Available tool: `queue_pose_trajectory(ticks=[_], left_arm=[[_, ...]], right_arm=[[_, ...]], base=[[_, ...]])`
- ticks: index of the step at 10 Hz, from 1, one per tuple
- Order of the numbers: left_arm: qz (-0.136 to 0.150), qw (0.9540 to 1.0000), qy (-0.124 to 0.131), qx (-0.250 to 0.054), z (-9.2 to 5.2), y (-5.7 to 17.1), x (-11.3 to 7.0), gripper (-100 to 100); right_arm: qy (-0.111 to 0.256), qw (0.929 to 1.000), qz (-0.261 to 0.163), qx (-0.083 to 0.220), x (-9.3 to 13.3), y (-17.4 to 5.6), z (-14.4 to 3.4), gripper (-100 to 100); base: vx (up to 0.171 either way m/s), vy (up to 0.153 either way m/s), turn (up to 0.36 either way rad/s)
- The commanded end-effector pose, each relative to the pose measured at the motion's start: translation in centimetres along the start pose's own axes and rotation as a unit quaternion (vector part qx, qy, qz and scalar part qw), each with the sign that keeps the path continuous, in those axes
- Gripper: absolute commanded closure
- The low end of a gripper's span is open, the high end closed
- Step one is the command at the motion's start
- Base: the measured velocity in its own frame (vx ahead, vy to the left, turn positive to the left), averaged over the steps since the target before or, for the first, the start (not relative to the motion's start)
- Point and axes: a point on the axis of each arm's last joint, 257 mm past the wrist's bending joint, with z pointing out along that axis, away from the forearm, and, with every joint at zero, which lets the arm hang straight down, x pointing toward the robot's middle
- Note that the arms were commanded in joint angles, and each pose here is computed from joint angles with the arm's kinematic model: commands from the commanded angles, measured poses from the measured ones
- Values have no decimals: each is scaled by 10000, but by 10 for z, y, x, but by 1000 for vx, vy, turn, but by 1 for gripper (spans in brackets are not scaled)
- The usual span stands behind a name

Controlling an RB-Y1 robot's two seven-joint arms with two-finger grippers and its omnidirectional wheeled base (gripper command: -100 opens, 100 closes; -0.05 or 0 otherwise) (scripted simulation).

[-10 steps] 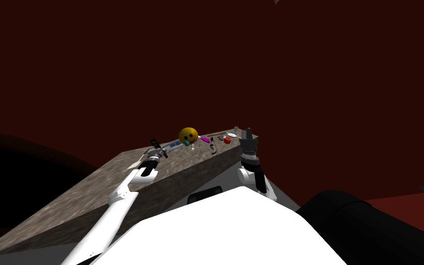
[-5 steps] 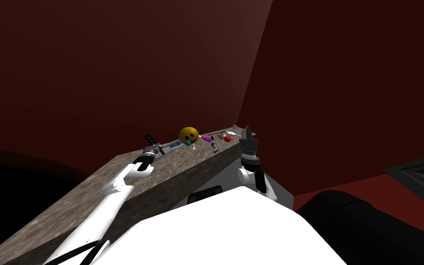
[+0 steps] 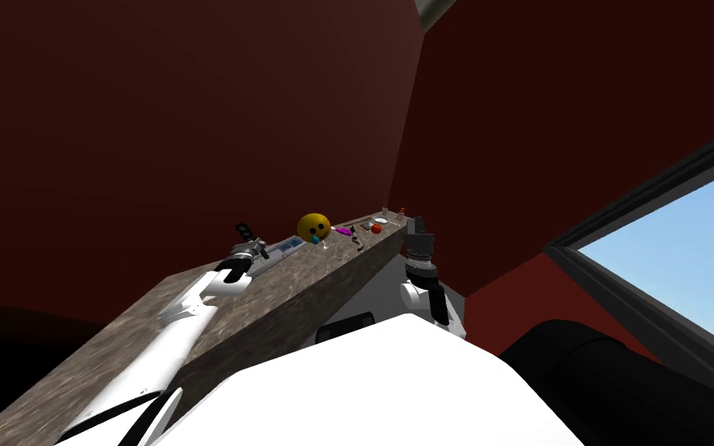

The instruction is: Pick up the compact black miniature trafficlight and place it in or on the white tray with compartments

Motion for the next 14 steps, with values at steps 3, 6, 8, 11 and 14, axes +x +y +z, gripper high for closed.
queue_pose_trajectory(ticks=[3, 6, 8, 11, 14], left_arm=[[-78, 9997, 40, -210, 9, 22, -5, 100], [-241, 9983, 125, -508, 14, 52, -4, 100], [-348, 9970, 183, -666, 15, 66, -1, 100], [-394, 9962, 218, -744, 15, 73, 2, 100], [-399, 9962, 223, -746, 15, 73, 3, -100]], right_arm=[[0, 10000, 0, 0, 0, 0, 0, 0], [0, 10000, -1, 0, 0, 0, 0, 0], [0, 10000, -1, 1, 0, 0, 0, 0], [0, 10000, -1, 1, 0, 0, 0, 0], [-1, 10000, -1, 1, 0, 0, 0, 0]], base=[[-64, 113, -257], [-63, 110, -312], [-73, 105, -251], [-40, 62, -183], [-1, 2, 2]])
